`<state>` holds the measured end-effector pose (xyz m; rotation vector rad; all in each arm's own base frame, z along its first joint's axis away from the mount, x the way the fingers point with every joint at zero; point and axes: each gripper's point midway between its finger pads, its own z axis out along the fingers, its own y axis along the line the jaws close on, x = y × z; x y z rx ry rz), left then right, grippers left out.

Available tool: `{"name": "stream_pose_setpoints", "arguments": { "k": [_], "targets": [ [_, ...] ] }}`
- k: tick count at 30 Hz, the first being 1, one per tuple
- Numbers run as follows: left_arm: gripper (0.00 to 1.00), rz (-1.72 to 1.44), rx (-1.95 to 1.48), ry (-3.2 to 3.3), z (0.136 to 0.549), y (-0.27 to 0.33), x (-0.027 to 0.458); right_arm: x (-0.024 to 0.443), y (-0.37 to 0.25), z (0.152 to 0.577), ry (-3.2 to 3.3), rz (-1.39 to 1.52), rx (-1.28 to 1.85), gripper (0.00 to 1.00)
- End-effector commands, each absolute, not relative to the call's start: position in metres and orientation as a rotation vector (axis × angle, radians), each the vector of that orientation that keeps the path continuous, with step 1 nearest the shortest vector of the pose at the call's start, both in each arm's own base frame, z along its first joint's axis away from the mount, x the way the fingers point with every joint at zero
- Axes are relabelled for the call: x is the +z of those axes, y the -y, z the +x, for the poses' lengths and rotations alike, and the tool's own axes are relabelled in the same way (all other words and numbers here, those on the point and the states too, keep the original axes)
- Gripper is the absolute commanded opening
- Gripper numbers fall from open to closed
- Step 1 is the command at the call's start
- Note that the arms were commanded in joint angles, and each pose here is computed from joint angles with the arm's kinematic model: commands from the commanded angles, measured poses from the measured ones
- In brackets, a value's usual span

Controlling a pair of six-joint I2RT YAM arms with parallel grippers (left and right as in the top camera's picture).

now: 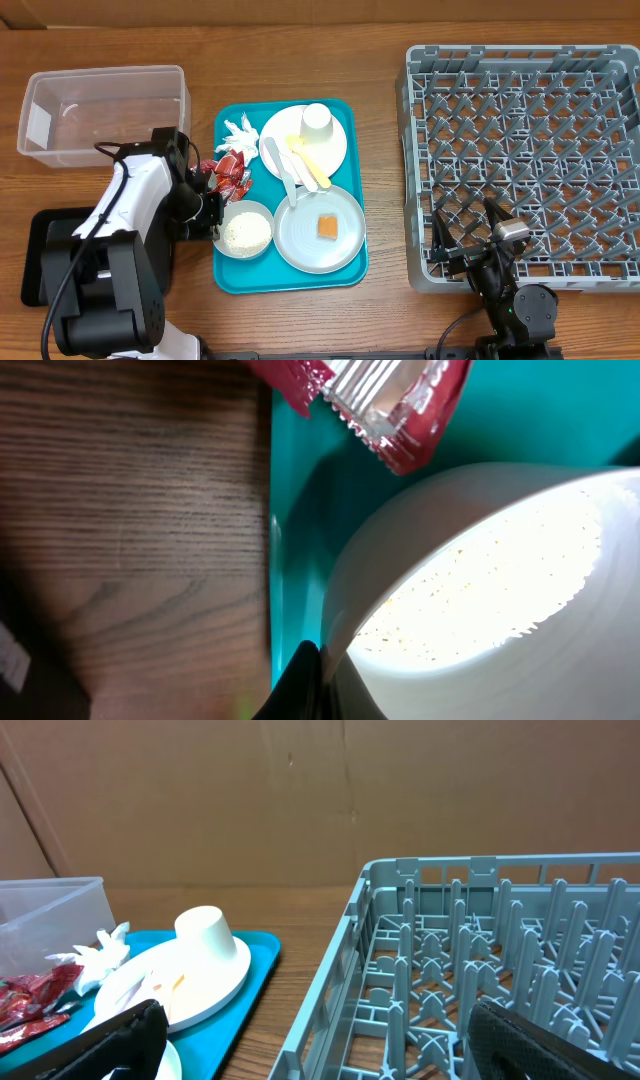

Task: Sort waste into correct bins and load items into the dishwasher rack
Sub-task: 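Reach the left gripper to the grey rice bowl and grasp its rim, then lift the rice bowl with the left gripper and carry it over the black tray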

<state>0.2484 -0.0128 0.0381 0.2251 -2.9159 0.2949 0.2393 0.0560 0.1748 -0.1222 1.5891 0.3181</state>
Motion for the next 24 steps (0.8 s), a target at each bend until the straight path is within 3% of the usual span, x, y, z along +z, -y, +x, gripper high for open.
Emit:
{"name": "stream_pose_setpoints", "arguments": {
  "k": [1, 24],
  "targets": [
    [0.04, 0.219, 0.316, 2.945, 0.263, 0.016, 0.050, 0.173, -0.055, 0.240, -1.584, -0.119, 0.309, 1.00],
    [0.04, 0.145, 0.478, 3.236, 0.347, 0.023, 0.173, 0.173, -0.055, 0.240, -1.584, -0.119, 0.309, 1.00]
  ]
}}
